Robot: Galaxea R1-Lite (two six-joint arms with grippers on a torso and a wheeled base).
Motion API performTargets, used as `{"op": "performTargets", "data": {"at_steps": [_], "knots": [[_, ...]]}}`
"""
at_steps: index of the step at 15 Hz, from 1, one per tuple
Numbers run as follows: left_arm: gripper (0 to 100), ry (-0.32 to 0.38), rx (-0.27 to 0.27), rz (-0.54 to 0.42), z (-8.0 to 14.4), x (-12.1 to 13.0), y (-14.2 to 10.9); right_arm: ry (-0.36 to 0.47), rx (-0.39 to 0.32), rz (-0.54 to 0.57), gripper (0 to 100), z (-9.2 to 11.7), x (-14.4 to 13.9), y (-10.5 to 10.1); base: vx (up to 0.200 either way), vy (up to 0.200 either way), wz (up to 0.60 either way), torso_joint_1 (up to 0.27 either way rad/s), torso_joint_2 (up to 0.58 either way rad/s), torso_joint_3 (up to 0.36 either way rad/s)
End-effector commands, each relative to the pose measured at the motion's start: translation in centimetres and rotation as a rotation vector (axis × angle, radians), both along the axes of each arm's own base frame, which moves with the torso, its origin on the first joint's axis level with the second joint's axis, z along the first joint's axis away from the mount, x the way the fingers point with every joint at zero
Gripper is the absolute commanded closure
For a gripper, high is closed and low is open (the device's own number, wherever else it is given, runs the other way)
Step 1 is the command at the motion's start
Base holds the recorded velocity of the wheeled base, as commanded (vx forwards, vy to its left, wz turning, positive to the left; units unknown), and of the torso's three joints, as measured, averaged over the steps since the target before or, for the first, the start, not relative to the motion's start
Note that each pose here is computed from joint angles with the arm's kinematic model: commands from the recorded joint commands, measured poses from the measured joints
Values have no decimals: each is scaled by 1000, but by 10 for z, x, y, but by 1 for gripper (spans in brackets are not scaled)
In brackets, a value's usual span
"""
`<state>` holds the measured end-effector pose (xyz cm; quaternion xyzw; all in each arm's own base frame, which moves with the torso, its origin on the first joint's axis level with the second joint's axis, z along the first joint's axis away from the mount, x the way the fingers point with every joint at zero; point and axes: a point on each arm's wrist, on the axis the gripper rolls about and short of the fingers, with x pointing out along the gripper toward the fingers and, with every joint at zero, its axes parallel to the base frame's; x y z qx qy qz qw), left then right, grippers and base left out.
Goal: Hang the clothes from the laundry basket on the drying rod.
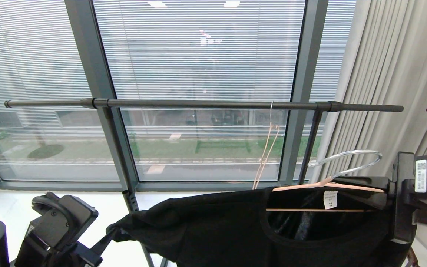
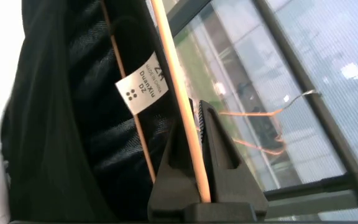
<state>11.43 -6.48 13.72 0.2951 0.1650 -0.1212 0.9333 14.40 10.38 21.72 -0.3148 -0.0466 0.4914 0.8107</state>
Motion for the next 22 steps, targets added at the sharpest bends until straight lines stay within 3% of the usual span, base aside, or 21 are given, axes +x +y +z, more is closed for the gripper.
{"op": "performTargets", "data": {"at_steps": [1,3,7,9,17,22], "knots": [[0,-22,-14,2,6,1,-1,71,-18,-60,100,-8,0,-1,0,0,0,0,0,0],[0,-60,-21,63,13,3,4,223,-15,-258,100,-25,-3,-6,0,0,0,0,0,0],[0,-120,6,281,22,8,19,410,54,-555,100,-48,-7,-14,0,0,0,0,0,0],[0,-136,14,321,24,6,22,445,97,-559,100,-46,-9,-12,0,100,0,-1,1,1],[0,-146,16,342,25,6,22,447,86,-487,100,-44,-13,1,0,200,0,2,4,4],[0,-152,14,335,26,5,22,475,124,-506,100,-34,7,16,0,120,0,1,3,0]]}}
